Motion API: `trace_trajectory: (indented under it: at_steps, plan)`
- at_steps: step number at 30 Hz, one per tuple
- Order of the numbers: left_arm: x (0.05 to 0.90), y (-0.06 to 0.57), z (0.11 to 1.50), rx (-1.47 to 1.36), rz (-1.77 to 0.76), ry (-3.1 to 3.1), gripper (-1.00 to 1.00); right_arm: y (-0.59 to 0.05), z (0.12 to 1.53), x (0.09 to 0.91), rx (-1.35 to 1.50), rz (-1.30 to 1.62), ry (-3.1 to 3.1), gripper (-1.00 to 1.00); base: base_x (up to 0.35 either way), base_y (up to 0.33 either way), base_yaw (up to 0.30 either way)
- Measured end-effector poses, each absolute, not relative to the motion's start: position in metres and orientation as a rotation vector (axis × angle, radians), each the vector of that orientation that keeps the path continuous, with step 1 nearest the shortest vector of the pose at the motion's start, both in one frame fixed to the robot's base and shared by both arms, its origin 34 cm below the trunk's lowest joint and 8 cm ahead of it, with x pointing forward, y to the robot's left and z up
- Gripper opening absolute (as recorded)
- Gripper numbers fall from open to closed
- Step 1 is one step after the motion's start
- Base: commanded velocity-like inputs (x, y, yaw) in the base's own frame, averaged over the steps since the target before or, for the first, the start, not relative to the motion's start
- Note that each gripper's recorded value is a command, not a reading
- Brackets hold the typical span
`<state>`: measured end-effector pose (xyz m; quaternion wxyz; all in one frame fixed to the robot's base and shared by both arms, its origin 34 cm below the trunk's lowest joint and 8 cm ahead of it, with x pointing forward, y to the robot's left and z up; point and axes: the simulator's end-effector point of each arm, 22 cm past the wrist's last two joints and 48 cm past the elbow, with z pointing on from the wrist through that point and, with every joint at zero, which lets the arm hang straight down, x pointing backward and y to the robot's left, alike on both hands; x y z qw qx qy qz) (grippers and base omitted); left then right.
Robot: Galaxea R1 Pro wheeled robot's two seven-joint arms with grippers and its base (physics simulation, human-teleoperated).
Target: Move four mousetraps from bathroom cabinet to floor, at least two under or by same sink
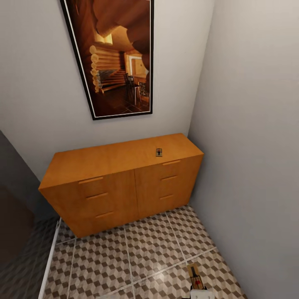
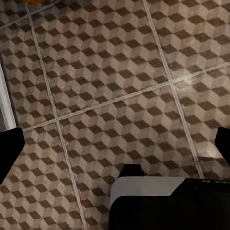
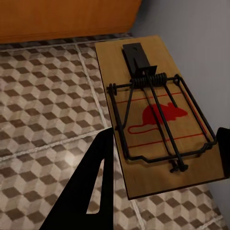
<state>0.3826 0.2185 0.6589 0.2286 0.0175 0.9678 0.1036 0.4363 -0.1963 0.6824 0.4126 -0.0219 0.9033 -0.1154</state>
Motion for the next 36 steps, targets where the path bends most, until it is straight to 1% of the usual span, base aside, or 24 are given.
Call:
trace_trajectory:
  at_steps: [36]
  plan:
    - [0.3709,0.2254,0.6526,0.105,0.317,2.677,1.0,-0.1924,0.6798,0.436,-0.072,-0.257,2.28,-1.0,0.0,0.0,0.0]
